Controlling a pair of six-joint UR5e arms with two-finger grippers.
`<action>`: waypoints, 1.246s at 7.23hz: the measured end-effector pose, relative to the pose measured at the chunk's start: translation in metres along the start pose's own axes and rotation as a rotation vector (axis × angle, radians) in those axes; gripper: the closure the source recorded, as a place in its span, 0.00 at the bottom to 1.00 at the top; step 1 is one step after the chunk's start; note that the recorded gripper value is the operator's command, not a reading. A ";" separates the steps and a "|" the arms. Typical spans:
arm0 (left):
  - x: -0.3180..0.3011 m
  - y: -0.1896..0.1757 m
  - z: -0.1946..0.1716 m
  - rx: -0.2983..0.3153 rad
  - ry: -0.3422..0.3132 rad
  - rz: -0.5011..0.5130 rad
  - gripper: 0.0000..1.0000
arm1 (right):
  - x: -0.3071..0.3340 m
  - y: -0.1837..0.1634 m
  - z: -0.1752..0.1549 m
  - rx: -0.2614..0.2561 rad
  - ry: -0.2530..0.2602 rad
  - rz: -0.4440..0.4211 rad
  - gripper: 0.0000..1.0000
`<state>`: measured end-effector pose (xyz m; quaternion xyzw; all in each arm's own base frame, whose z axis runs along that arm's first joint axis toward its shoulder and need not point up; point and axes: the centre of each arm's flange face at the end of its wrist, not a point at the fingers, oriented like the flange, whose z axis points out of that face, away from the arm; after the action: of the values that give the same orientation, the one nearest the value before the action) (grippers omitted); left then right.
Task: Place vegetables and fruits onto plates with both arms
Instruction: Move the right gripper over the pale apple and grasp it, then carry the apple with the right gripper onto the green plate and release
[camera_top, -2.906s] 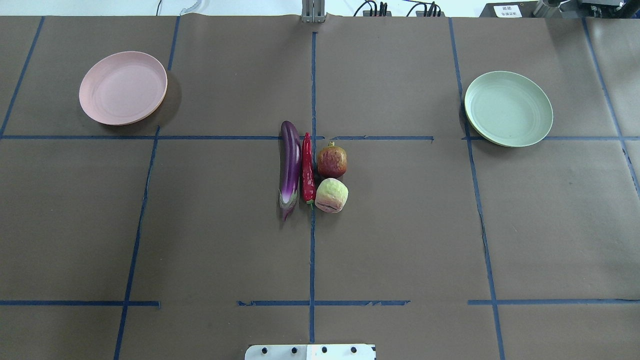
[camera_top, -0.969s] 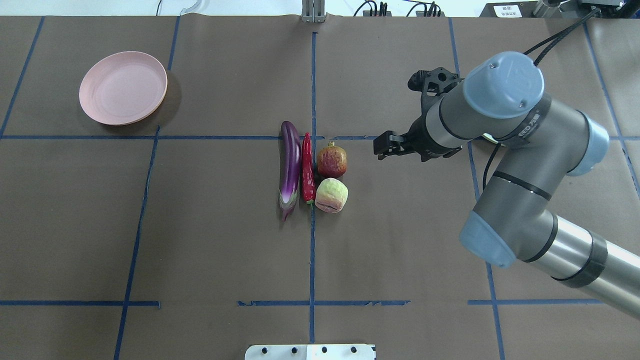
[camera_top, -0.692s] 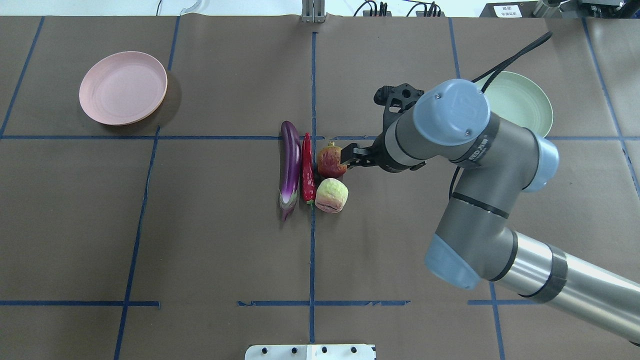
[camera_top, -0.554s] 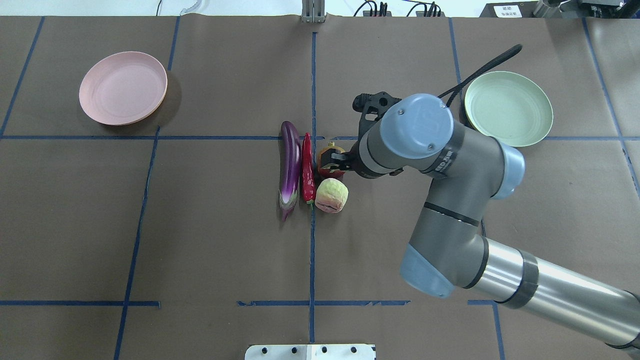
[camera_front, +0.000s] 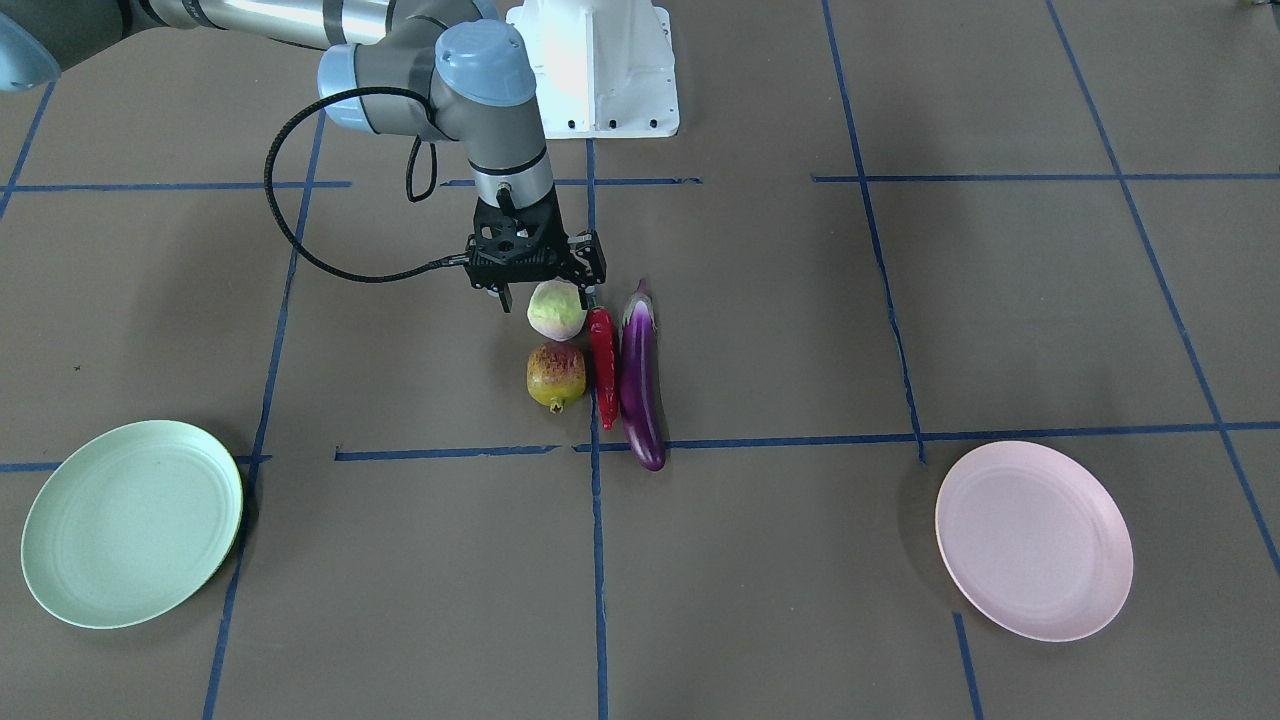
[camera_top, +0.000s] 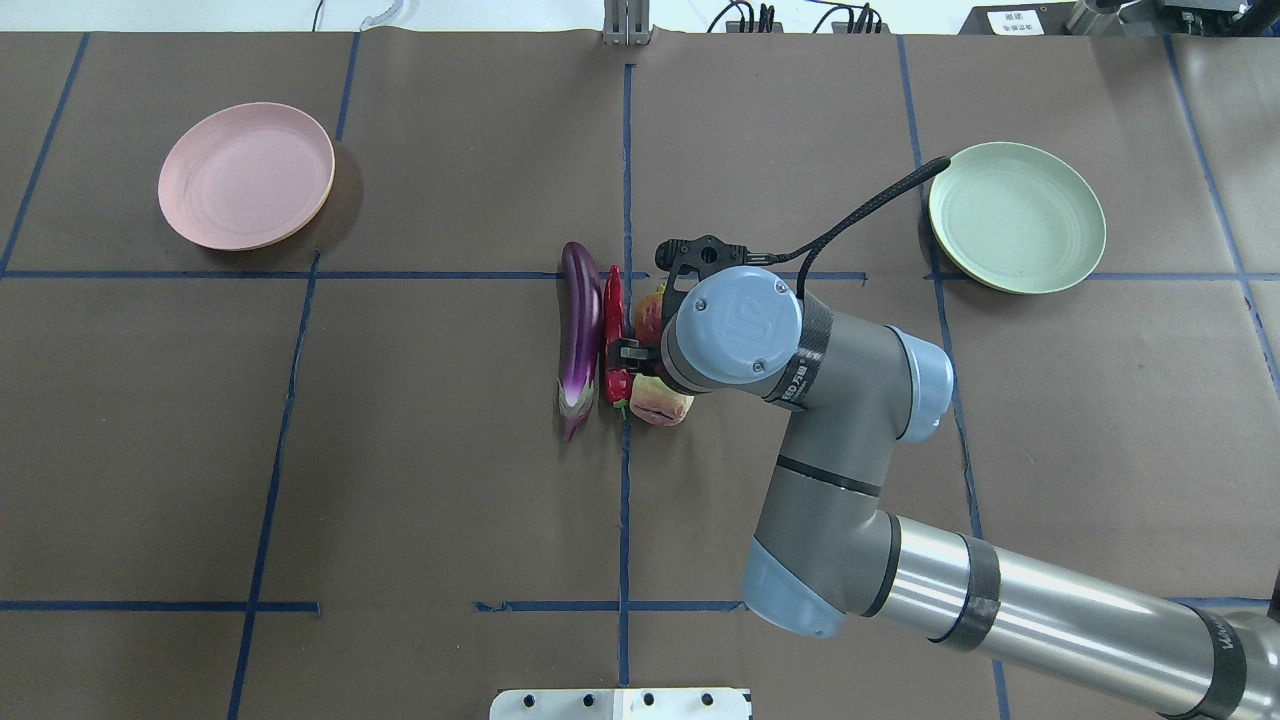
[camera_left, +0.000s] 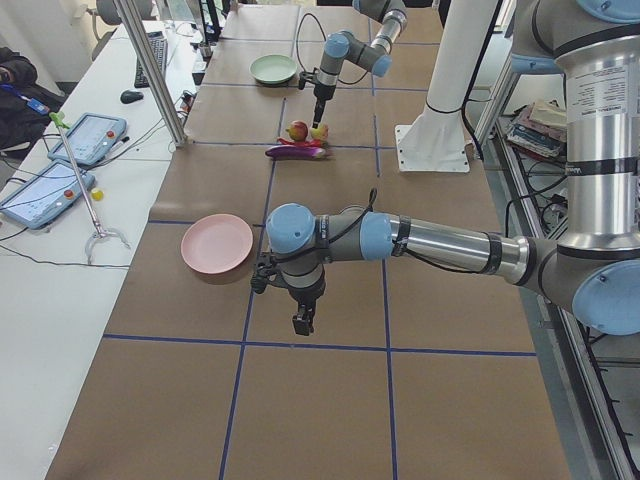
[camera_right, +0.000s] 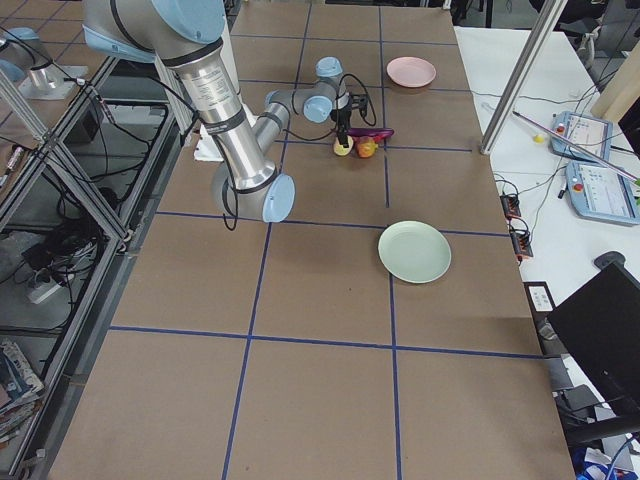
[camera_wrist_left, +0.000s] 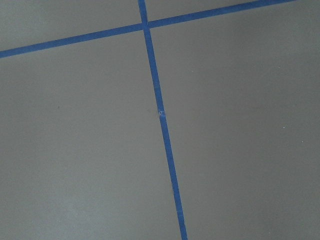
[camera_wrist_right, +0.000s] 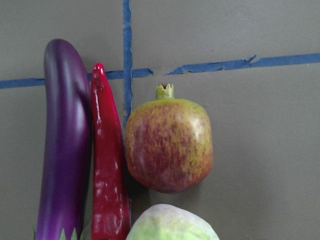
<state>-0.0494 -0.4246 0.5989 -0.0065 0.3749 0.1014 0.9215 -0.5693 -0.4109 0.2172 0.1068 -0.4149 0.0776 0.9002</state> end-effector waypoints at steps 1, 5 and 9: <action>0.000 0.000 0.001 -0.001 0.000 -0.001 0.00 | -0.003 0.006 0.007 0.001 0.010 -0.007 0.03; -0.001 0.000 0.002 -0.004 0.001 -0.004 0.00 | -0.021 0.009 0.006 0.006 0.003 -0.015 0.93; -0.001 0.000 0.003 -0.005 0.002 -0.004 0.00 | -0.001 -0.018 -0.084 -0.007 0.026 -0.014 0.97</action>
<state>-0.0487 -0.4246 0.6017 -0.0095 0.3757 0.1003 0.9212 -0.5045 -0.4068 0.1605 0.1056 -0.4028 0.0711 0.9064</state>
